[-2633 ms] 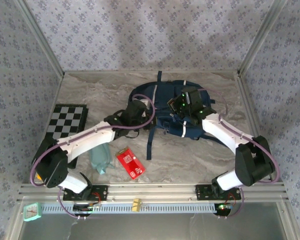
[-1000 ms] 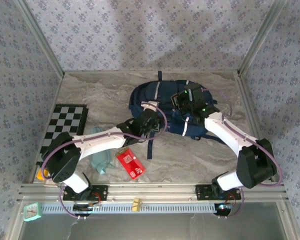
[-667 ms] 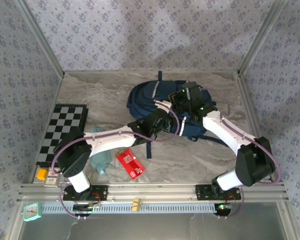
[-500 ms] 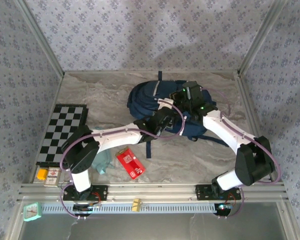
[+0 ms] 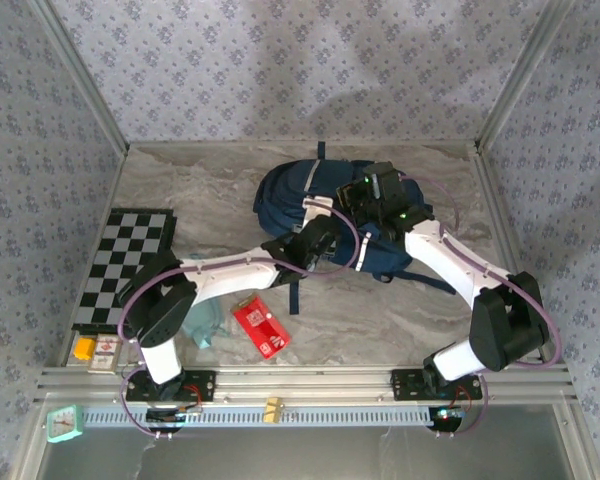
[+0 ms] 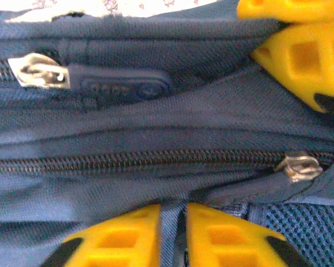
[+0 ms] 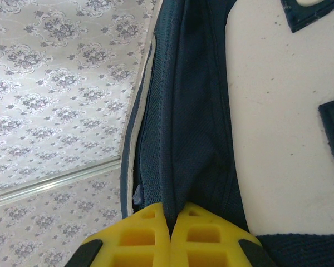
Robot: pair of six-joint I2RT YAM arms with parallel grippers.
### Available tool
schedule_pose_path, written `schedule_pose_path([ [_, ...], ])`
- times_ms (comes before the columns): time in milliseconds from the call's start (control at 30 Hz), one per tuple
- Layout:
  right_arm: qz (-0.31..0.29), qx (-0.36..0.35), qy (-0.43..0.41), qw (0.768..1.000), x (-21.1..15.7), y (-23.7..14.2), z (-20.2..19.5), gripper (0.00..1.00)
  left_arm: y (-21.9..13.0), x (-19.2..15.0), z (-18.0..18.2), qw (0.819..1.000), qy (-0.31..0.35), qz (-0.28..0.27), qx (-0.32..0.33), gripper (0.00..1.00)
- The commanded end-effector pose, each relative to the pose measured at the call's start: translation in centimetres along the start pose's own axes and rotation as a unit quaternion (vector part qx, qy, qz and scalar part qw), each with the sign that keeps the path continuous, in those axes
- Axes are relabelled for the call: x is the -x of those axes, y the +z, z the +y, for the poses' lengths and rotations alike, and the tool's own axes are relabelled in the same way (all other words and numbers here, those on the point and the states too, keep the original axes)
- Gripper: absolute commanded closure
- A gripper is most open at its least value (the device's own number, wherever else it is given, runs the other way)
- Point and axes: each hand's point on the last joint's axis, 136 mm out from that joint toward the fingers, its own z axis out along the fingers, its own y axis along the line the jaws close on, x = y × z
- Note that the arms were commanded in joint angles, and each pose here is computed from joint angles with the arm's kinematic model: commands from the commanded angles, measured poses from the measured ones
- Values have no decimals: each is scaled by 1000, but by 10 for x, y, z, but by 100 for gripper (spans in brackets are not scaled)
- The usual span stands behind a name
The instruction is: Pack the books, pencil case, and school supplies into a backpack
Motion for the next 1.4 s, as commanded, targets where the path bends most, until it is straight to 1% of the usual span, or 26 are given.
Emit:
schedule_pose_path([
  [0, 9, 129, -11, 991, -4, -24, 83, 100, -11, 29, -11, 999, 2, -31, -44, 86],
  [67, 10, 128, -11, 992, -4, -24, 82, 100, -14, 33, -13, 998, 9, -35, -53, 89],
  [133, 10, 127, -11, 992, -4, -23, 82, 100, -16, 33, -18, 997, 18, -31, -74, 88],
  [233, 11, 127, -11, 992, -3, -23, 82, 100, -20, 29, -26, 993, 47, -31, -107, 78],
  [333, 14, 125, -8, 992, -3, -21, 80, 100, -24, 17, -31, 984, 107, -23, -138, 66],
  [367, 14, 135, -10, 991, -3, -26, 91, 100, -25, 13, -30, 981, 129, -24, -142, 63],
  [433, 16, 137, -13, 990, -4, -28, 95, 100, -28, 7, -25, 976, 159, -24, -149, 58],
  [500, 16, 136, -15, 991, -3, -29, 96, 100, -29, 5, -20, 973, 167, -20, -160, 53],
  [667, 15, 139, -13, 990, -5, -28, 96, 100, -26, 14, -25, 974, 143, -26, -174, 48],
  [833, 17, 136, -14, 990, -7, -27, 95, 100, -12, 28, -19, 984, 107, -43, -134, 47],
  [1033, 21, 131, -12, 991, -10, -25, 90, 100, -6, 35, -34, 981, 99, -51, -157, 47],
  [1133, 22, 132, -8, 991, -10, -25, 89, 100, 0, 37, -34, 983, 99, -51, -146, 53],
  [1300, 21, 129, -12, 991, -9, -25, 88, 100, -2, 38, -34, 982, 96, -53, -152, 68],
  [1367, 19, 124, -12, 992, -8, -24, 85, 100, -4, 40, -32, 982, 96, -53, -154, 76],
])
